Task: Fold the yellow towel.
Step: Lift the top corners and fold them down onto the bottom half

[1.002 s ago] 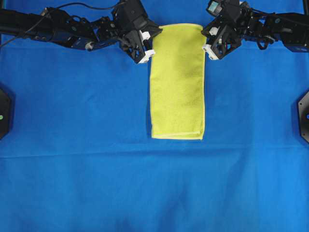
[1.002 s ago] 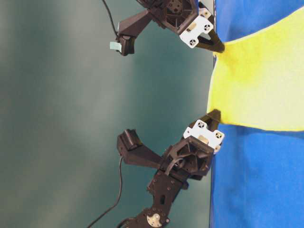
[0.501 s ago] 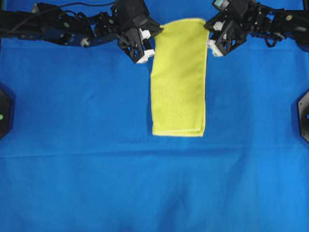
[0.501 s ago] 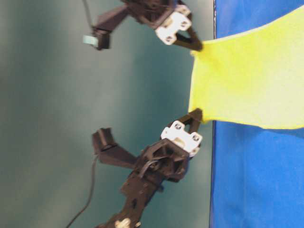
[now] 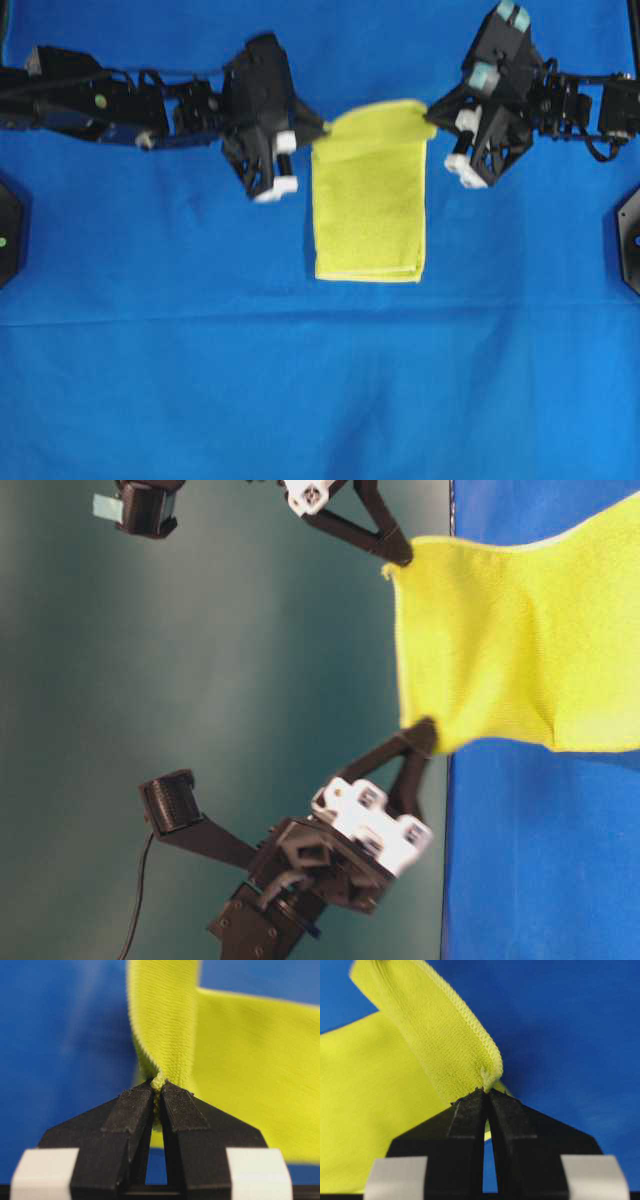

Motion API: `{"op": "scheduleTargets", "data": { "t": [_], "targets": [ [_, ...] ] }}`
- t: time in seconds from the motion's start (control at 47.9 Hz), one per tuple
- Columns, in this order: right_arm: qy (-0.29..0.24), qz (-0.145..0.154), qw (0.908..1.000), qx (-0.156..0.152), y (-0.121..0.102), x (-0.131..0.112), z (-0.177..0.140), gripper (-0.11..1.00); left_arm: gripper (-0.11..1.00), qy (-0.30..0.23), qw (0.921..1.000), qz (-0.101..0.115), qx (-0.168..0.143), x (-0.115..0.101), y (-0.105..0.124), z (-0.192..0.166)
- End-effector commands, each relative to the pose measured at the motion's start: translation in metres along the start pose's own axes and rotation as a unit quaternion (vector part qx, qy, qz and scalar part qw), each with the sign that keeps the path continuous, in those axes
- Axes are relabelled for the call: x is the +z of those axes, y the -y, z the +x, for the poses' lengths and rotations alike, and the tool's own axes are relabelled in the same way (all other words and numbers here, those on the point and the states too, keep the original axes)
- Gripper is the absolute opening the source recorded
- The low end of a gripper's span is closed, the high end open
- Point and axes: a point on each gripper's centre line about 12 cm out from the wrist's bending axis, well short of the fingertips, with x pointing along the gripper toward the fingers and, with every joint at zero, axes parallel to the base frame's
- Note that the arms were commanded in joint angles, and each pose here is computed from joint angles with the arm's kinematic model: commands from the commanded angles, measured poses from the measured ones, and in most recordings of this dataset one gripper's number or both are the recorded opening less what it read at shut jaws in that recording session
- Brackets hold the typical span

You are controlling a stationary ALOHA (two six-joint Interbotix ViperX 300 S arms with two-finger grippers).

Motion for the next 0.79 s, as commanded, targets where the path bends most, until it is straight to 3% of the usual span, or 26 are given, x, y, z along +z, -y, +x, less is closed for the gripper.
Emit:
{"op": "scheduleTargets", "data": {
  "t": [0.0, 0.146, 0.313, 0.564, 0.772],
  "targets": [
    [0.0, -0.01, 0.9997, 0.02, -0.017, -0.001, -0.005, 0.03, 0.03, 0.002, 0.9996, 0.015, -0.023, 0.007, 0.023, -0.007],
    [-0.02, -0.014, 0.9987, 0.045, -0.038, -0.017, -0.002, 0.03, 0.03, -0.01, 0.9978, 0.031, -0.057, -0.001, 0.057, -0.005],
    [-0.05, -0.001, 0.9968, 0.063, -0.053, -0.041, 0.01, 0.03, 0.03, -0.032, 0.9958, 0.031, -0.08, -0.015, 0.082, 0.004],
    [-0.072, -0.004, 0.9941, 0.081, -0.068, -0.058, 0.024, 0.03, 0.03, -0.046, 0.9935, 0.036, -0.098, -0.033, 0.105, 0.019],
    [-0.076, -0.01, 0.993, 0.09, -0.075, -0.063, 0.03, 0.03, 0.03, -0.042, 0.9934, 0.038, -0.1, -0.036, 0.108, 0.023]
  ]
}}
